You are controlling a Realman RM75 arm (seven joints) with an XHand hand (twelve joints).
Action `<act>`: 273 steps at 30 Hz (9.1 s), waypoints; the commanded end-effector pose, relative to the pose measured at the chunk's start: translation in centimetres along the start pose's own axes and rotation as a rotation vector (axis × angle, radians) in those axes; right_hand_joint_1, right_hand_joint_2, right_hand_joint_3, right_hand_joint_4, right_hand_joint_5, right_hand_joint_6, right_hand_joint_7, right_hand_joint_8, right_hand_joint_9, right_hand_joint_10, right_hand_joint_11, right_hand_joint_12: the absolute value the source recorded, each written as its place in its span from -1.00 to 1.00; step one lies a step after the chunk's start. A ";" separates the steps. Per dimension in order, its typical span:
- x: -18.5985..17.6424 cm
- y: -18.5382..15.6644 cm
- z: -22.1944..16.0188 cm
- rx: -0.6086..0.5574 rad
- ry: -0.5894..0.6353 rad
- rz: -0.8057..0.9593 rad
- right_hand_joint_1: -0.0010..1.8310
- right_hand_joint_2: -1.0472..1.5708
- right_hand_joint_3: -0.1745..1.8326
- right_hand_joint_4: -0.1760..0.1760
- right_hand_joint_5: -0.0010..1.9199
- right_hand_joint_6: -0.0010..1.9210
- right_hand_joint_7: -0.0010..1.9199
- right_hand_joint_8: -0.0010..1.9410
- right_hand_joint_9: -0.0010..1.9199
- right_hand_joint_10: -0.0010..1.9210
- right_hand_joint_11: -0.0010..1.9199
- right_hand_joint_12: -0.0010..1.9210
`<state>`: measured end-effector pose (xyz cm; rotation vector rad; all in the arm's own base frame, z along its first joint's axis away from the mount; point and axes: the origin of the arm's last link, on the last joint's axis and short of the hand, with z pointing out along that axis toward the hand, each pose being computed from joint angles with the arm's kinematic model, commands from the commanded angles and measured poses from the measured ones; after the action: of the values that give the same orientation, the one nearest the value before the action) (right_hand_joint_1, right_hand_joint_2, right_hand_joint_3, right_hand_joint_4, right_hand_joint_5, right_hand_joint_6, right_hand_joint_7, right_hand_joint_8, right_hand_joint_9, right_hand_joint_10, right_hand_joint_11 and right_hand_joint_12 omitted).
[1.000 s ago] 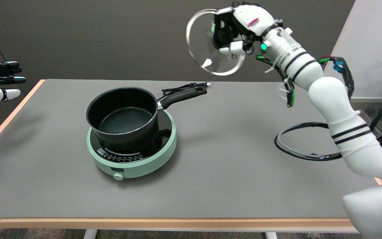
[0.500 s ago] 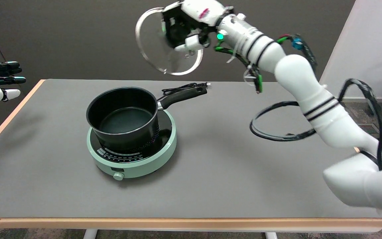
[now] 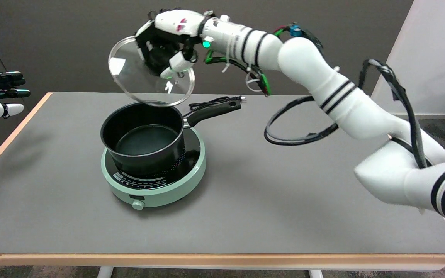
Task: Place the pot lid onto the soup pot.
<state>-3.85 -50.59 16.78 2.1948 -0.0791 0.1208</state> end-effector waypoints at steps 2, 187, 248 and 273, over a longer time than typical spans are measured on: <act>-0.3 -5.0 5.5 0.126 -0.212 -0.072 0.48 0.52 -0.43 1.00 -0.29 0.22 -0.05 0.23 -0.07 0.44 -0.22 0.80; -2.5 -8.1 7.8 0.143 -0.615 -0.191 0.48 0.51 -0.39 1.00 -0.33 0.31 -0.06 0.28 -0.09 0.51 -0.26 0.88; -3.2 -8.5 7.6 0.135 -0.630 -0.294 0.48 0.51 -0.38 1.00 -0.34 0.32 -0.07 0.28 -0.10 0.52 -0.26 0.89; -2.5 -9.1 7.7 0.153 -0.607 -0.304 0.15 0.42 -0.02 1.00 -0.43 -0.14 -0.21 -0.24 -0.25 0.29 -1.00 1.00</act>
<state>-5.47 -51.57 4.80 2.2875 -0.1012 -0.7386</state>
